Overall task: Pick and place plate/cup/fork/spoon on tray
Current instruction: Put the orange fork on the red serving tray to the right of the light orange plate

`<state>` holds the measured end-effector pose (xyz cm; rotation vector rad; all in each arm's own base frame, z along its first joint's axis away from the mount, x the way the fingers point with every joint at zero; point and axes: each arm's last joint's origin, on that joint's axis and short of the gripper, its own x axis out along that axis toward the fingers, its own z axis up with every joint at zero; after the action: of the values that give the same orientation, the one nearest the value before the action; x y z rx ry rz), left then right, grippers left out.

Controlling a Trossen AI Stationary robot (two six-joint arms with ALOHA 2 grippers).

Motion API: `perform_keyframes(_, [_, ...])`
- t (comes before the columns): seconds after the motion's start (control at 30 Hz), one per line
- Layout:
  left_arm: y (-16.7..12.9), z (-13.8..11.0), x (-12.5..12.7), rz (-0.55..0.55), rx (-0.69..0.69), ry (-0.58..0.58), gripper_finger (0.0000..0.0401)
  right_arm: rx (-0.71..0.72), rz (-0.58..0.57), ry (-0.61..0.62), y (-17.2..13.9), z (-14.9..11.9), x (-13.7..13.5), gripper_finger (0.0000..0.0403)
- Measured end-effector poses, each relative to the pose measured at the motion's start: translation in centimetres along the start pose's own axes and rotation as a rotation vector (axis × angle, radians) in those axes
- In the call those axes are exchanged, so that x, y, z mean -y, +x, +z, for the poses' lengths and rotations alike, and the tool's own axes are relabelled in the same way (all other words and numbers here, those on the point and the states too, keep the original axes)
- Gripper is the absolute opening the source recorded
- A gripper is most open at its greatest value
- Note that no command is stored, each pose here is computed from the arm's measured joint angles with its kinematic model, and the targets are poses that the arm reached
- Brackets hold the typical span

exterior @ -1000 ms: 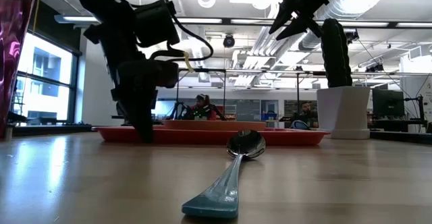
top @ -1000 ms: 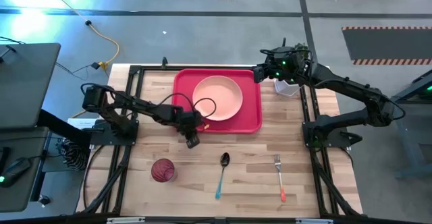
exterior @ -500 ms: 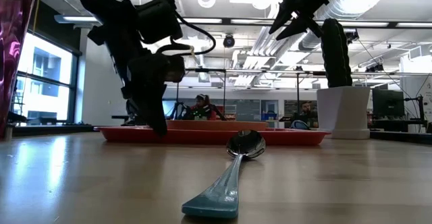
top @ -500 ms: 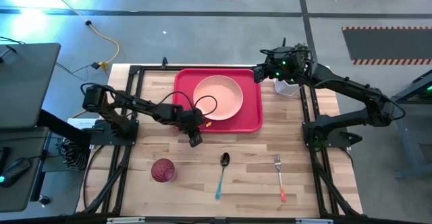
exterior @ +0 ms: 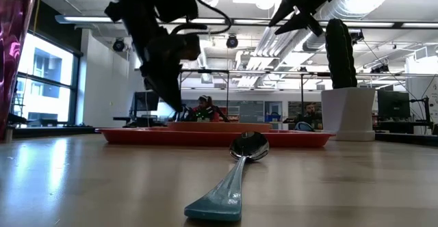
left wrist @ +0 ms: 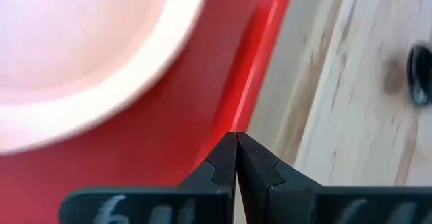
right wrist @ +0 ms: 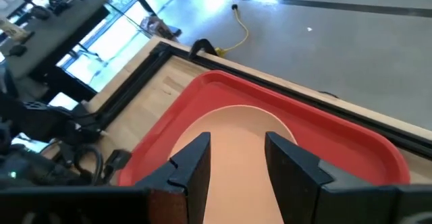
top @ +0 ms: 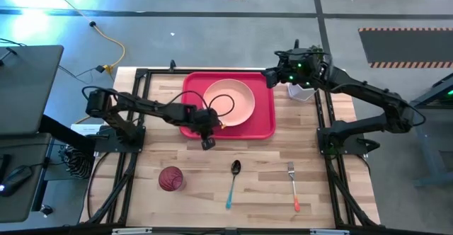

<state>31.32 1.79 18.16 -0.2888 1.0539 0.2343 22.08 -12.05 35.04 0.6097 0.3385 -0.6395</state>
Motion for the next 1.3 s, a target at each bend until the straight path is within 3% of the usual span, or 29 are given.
perform_keyframes(0.3, [-3.7,2.2,-1.6,0.038,0.053,0.028,0.0,-0.089,0.036,0.084,-2.0,-1.2,-0.7,0.013])
perform_keyframes(0.87, [-13.0,2.2,-5.8,0.114,0.312,0.054,0.0,-0.479,-0.078,0.341,-4.1,-7.4,-4.1,0.013])
perform_keyframes(1.3, [-15.5,1.8,-7.3,0.152,0.394,0.012,0.0,-0.573,-0.148,0.527,-6.8,-12.3,-8.1,0.013])
